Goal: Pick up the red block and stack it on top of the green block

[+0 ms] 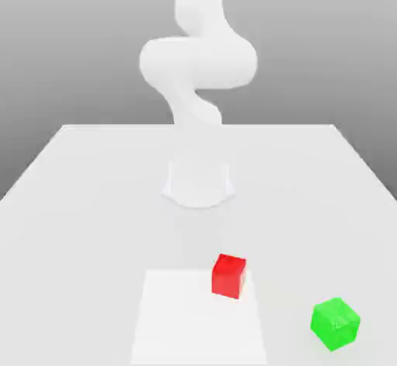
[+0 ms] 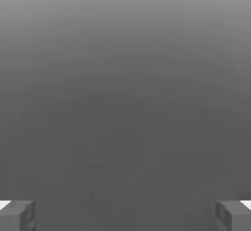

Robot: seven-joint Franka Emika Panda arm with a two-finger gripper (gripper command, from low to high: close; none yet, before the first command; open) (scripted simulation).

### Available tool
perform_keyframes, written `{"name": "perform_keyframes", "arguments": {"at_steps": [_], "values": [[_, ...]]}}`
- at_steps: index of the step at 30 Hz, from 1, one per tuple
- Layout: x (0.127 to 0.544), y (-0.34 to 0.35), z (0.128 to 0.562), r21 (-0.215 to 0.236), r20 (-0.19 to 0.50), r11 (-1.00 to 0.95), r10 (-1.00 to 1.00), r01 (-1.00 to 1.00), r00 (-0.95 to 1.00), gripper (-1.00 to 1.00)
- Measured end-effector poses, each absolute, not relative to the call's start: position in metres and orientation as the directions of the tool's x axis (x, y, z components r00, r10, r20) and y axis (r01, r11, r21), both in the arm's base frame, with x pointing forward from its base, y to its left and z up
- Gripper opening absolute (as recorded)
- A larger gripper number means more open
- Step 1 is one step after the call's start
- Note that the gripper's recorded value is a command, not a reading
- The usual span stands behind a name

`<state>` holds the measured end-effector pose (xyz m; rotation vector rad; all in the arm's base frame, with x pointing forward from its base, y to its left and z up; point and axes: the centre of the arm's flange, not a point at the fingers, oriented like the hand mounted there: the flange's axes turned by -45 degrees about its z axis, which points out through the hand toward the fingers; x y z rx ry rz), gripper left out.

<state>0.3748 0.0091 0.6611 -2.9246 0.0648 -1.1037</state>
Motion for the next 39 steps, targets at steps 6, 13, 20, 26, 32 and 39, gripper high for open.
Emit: {"name": "perform_keyframes", "arguments": {"at_steps": [6, 13, 20, 26, 32, 39], "values": [[0.421, 0.030, 0.512, -0.062, 0.474, -0.991, -0.132, -0.117, 0.871, 0.00], [0.406, 0.046, 0.336, -0.053, 0.220, -0.970, -0.244, -0.238, 0.945, 0.00], [0.349, 0.054, 0.190, -0.003, 0.007, -0.941, -0.337, -0.337, 0.941, 0.00], [0.345, 0.055, 0.146, -0.001, 0.000, -0.941, -0.338, -0.338, 0.941, -1.00], [0.345, 0.055, 0.146, -0.001, 0.001, -0.941, -0.337, -0.337, 0.941, -1.00], [0.345, 0.056, 0.201, 0.000, 0.002, -0.942, -0.335, -0.335, 0.942, -1.00]]}}
